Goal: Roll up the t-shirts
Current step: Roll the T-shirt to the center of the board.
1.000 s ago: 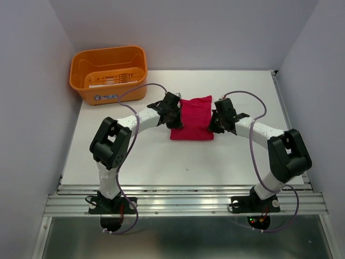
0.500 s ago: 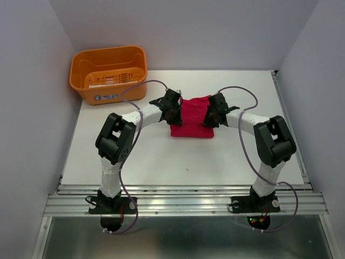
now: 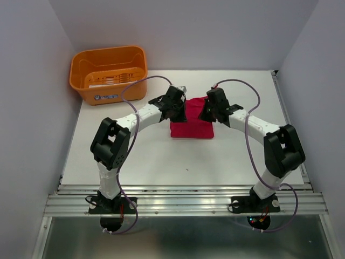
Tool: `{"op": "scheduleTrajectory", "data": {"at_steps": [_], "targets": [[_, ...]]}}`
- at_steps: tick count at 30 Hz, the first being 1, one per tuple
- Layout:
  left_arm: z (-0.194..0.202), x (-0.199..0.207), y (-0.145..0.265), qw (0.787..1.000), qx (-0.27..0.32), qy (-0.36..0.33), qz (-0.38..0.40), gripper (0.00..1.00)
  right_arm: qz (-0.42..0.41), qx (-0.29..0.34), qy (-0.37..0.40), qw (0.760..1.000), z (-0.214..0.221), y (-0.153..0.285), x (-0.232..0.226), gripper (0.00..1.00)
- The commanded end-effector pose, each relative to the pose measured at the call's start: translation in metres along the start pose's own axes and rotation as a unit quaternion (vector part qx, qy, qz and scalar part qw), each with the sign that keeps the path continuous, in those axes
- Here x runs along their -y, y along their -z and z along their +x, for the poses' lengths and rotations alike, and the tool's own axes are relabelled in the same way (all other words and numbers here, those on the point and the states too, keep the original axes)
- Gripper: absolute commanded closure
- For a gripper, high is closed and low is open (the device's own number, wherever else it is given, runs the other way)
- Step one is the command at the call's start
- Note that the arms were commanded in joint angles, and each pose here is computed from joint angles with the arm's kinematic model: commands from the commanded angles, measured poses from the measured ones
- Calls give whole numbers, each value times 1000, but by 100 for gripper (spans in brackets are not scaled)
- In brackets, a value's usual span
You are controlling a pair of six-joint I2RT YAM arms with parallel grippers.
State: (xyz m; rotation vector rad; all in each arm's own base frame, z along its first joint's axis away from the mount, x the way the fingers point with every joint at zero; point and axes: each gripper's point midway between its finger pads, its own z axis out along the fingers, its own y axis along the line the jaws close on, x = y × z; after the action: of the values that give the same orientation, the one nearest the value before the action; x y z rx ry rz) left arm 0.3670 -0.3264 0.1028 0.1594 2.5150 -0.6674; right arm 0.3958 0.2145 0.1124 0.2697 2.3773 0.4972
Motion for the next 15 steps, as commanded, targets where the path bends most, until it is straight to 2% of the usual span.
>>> {"op": "scheduleTrajectory", "data": {"at_steps": [1, 8, 15], "targets": [[-14, -1, 3, 1000, 15, -4, -5, 100, -28, -33, -4, 999, 23, -21, -18, 90], [-12, -15, -1, 1000, 11, -3, -16, 100, 1, -78, -6, 997, 63, -56, 5, 92], [-8, -17, -3, 1000, 6, -7, -16, 100, 8, 0, 5, 1000, 15, -14, 1, 89]]}}
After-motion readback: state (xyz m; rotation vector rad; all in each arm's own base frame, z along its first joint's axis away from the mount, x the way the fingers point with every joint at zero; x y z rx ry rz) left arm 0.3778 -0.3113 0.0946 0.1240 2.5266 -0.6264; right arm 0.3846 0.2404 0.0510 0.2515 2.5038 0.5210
